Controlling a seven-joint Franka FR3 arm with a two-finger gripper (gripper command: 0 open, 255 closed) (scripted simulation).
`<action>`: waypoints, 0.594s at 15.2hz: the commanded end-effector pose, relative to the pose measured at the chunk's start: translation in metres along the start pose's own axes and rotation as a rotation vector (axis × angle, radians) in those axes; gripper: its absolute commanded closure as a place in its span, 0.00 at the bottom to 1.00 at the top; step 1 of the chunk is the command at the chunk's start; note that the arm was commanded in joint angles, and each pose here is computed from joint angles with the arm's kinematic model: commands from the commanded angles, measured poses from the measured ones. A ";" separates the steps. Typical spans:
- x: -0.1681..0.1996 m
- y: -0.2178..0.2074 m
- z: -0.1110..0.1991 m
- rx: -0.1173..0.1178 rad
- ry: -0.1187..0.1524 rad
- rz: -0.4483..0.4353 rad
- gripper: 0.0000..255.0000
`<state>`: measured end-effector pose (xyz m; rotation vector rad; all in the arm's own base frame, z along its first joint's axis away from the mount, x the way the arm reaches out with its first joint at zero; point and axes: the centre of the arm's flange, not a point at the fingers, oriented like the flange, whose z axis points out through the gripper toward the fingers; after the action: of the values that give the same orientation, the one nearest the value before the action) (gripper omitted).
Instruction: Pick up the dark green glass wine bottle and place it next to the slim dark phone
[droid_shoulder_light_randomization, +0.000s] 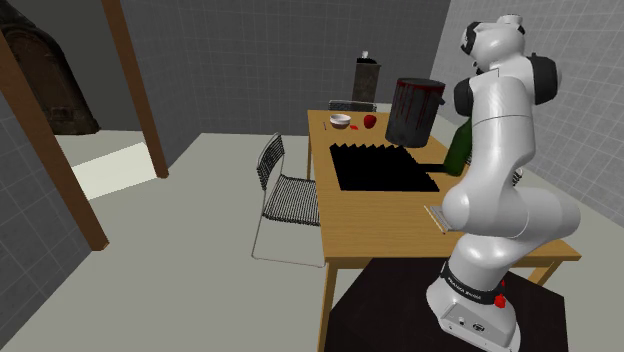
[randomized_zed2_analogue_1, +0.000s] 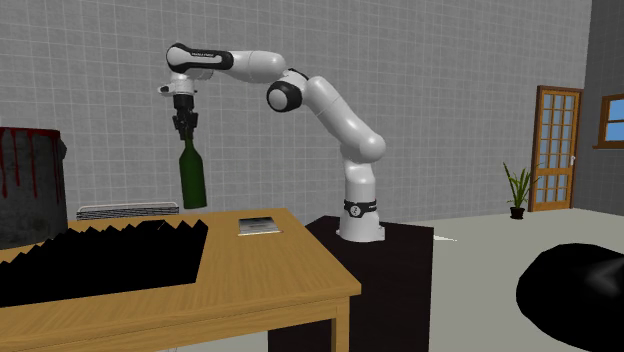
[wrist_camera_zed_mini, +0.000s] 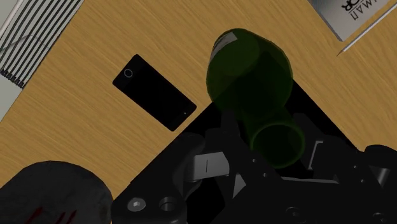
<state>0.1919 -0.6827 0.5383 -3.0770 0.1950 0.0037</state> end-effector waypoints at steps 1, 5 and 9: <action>-0.001 0.006 0.011 0.000 0.002 -0.001 1.00; 0.000 0.007 0.032 0.000 0.002 -0.001 1.00; 0.000 0.008 0.053 0.000 0.002 -0.001 1.00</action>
<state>0.1906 -0.6878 0.4900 -3.0766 0.1926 0.0016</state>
